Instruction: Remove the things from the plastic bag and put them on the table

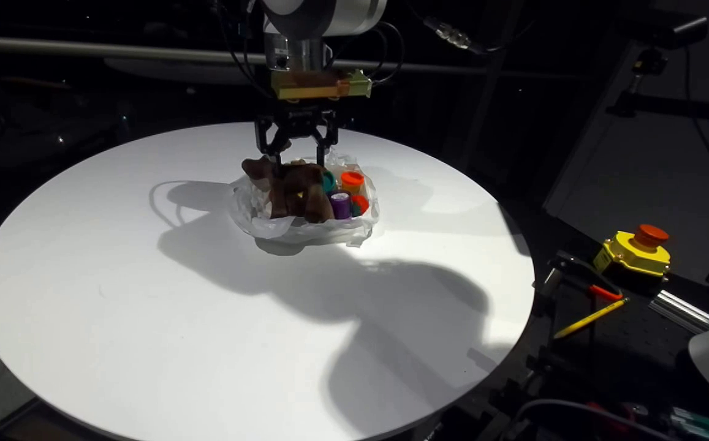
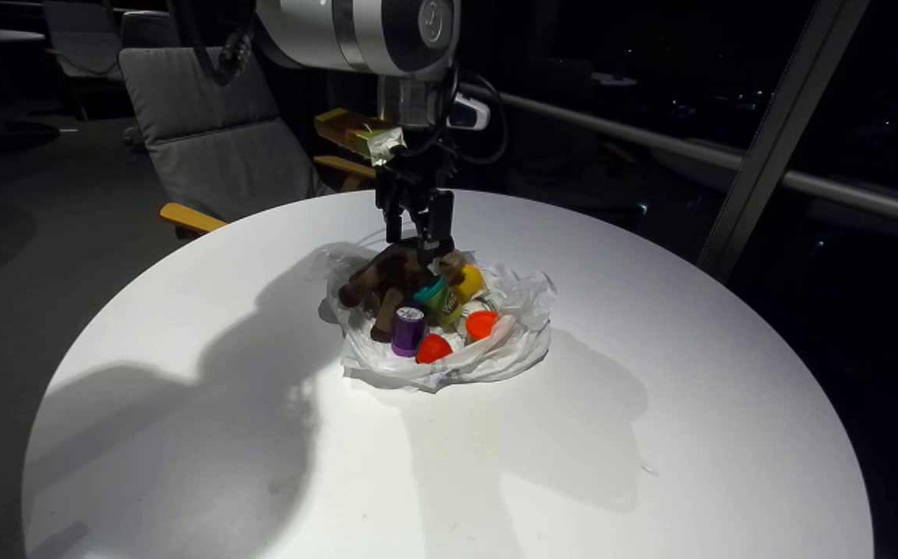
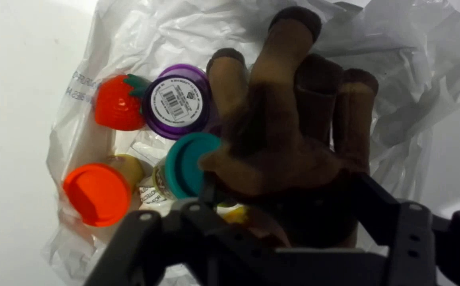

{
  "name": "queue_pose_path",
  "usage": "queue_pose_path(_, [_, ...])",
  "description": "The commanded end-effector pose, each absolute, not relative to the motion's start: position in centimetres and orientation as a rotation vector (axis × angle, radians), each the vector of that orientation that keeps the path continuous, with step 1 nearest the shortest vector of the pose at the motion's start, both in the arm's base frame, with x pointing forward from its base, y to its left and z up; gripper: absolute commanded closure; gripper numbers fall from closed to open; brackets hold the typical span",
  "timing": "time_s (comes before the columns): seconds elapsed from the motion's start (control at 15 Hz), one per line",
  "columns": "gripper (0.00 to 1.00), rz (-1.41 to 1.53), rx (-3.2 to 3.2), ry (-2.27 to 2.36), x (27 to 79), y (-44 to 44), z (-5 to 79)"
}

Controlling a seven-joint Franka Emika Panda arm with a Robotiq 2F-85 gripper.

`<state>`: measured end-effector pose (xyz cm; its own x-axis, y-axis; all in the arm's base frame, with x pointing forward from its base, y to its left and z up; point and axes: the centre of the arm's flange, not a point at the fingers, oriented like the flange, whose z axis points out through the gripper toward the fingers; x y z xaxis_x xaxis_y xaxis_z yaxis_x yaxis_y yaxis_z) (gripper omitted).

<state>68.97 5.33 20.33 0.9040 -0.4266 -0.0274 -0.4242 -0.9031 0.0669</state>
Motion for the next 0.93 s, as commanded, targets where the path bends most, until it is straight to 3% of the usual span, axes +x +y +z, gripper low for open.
queue_pose_path(0.0, [0.48,-0.107,2.981,-0.679,71.3,5.5,20.2])
queue_pose_path(0.47, [0.96,-0.189,2.993,-0.709,70.3,5.6,22.0])
queue_pose_path(0.67, [1.00,-0.149,3.022,-0.689,68.8,6.6,24.5])
queue_pose_path(0.87, [0.97,-0.103,3.070,-0.632,66.6,8.4,28.0])
